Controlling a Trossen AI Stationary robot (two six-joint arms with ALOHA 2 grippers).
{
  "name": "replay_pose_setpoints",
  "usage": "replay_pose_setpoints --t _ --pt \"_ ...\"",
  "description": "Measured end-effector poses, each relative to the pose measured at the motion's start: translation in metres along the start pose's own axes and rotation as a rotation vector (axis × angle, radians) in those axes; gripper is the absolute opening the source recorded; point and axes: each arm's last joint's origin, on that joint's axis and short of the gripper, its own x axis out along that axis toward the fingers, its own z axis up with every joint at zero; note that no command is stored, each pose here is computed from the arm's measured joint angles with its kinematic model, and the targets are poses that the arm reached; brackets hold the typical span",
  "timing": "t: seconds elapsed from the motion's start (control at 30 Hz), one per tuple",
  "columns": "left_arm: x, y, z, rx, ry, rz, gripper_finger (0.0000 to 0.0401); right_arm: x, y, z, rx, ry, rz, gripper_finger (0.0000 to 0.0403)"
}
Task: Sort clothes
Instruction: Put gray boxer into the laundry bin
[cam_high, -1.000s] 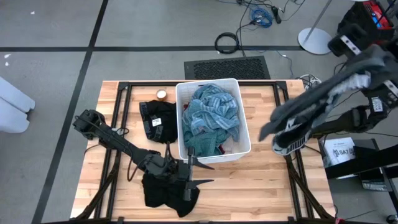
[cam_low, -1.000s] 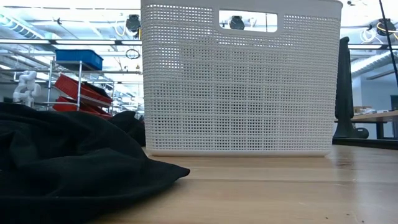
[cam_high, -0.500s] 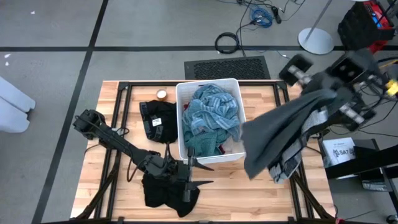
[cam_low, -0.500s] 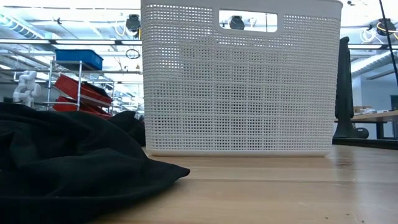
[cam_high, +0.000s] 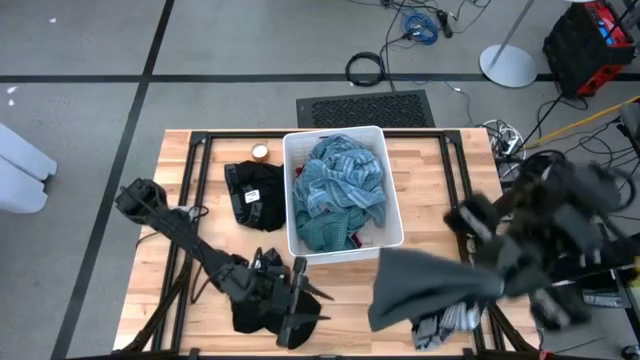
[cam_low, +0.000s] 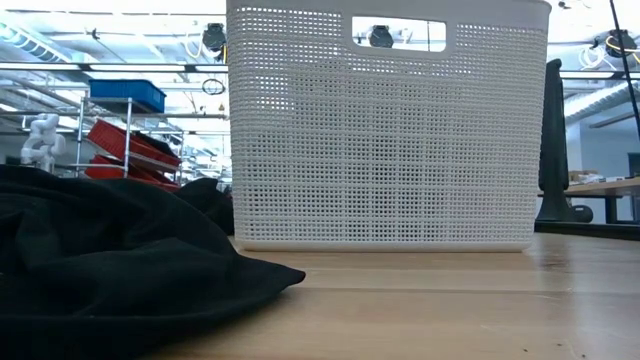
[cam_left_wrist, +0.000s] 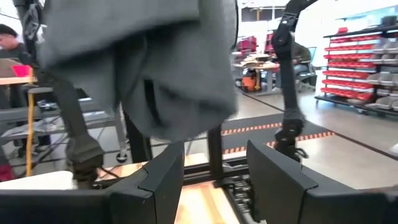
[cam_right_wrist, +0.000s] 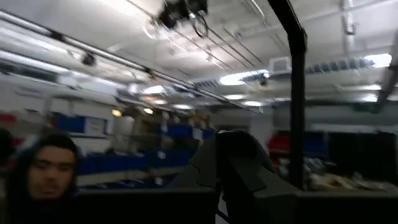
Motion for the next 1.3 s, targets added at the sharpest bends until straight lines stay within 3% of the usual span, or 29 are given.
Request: replay_pose_setpoints --t 0.2,0.4,0.53,0.7,0.9,1.1,1.2,1.3 --pt "-0.007 -0.016 0.003 -0.010 -0.002 -0.007 0.0184 0.021 0.040 -0.037 -0.082 0.146 -0.277 0.0000" --pt "-0.012 -0.027 0.003 -0.038 0.010 -0.032 0.0184 0.042 0.041 -0.099 -0.115 0.344 -0.651 0.0000" --pt "-0.014 -0.036 -0.003 -0.079 0.034 -0.002 0.0184 0.054 0.038 -0.133 -0.099 0.388 -0.732 0.0000" --pt "-0.011 -0.052 -0.033 -0.100 0.107 0.110 0.0184 0.049 0.035 -0.148 -0.064 0.438 -0.900 0.0000" --pt "-0.007 -0.058 -0.074 -0.139 0.184 0.296 0.0184 0.035 0.039 -0.178 0.011 0.537 -1.011 0.0000" --pt "0.001 -0.045 -0.094 -0.213 0.192 0.445 0.0170 0.032 0.050 -0.203 0.041 0.569 -1.049 0.0000" --pt "0.004 -0.042 -0.097 -0.239 0.198 0.411 0.0135 0.032 0.057 -0.205 0.048 0.570 -1.038 0.0000" --pt "0.008 -0.043 -0.097 -0.242 0.224 0.229 0.0101 0.029 0.061 -0.206 0.039 0.575 -1.046 0.0000"
